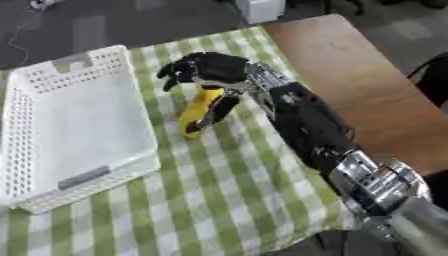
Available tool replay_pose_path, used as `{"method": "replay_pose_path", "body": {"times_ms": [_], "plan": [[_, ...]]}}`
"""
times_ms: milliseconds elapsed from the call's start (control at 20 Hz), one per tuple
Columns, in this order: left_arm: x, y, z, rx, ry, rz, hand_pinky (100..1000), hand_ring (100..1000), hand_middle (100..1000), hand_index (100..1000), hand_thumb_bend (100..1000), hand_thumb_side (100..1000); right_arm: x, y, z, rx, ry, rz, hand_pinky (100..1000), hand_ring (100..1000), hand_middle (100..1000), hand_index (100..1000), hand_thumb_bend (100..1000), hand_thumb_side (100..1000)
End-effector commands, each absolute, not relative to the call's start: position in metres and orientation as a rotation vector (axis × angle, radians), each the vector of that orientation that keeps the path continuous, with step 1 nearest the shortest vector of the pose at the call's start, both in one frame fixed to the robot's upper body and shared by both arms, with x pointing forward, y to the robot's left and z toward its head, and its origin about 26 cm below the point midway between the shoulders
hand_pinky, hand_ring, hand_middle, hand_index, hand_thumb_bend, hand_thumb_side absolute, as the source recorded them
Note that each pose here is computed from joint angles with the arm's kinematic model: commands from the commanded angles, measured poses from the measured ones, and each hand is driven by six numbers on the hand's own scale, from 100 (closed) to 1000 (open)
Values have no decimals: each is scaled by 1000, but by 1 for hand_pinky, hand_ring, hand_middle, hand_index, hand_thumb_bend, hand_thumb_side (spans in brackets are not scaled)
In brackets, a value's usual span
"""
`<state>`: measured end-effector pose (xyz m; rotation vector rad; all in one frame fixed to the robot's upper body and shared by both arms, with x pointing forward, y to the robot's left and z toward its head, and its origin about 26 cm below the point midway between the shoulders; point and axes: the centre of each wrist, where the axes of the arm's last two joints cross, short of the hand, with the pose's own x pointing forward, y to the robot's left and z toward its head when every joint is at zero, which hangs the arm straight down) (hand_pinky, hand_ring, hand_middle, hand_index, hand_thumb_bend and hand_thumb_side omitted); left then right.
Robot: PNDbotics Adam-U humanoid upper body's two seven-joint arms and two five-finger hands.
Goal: Pick up objects on the table and place them in the box.
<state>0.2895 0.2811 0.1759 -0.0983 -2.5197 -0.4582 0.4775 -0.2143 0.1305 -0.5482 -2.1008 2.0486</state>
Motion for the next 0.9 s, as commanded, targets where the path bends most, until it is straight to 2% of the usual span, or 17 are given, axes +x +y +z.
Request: {"method": "replay_pose_path", "body": {"times_ms": [50, 350, 900], "plan": [[288, 282, 183, -101, -2541, -482, 669, 674, 918, 911, 168, 672, 478, -214, 144, -588, -2101, 2099, 858, 802, 891, 834, 729, 553], [288, 282, 182, -99, -2538, -486, 669, 673, 918, 911, 168, 672, 475, -206, 154, -652, -2103, 2222, 920, 769, 888, 831, 808, 556], [288, 281, 182, -105, -2538, -489, 669, 674, 918, 911, 168, 672, 480, -201, 142, -764, -2101, 2338, 964, 753, 888, 822, 793, 473]]}}
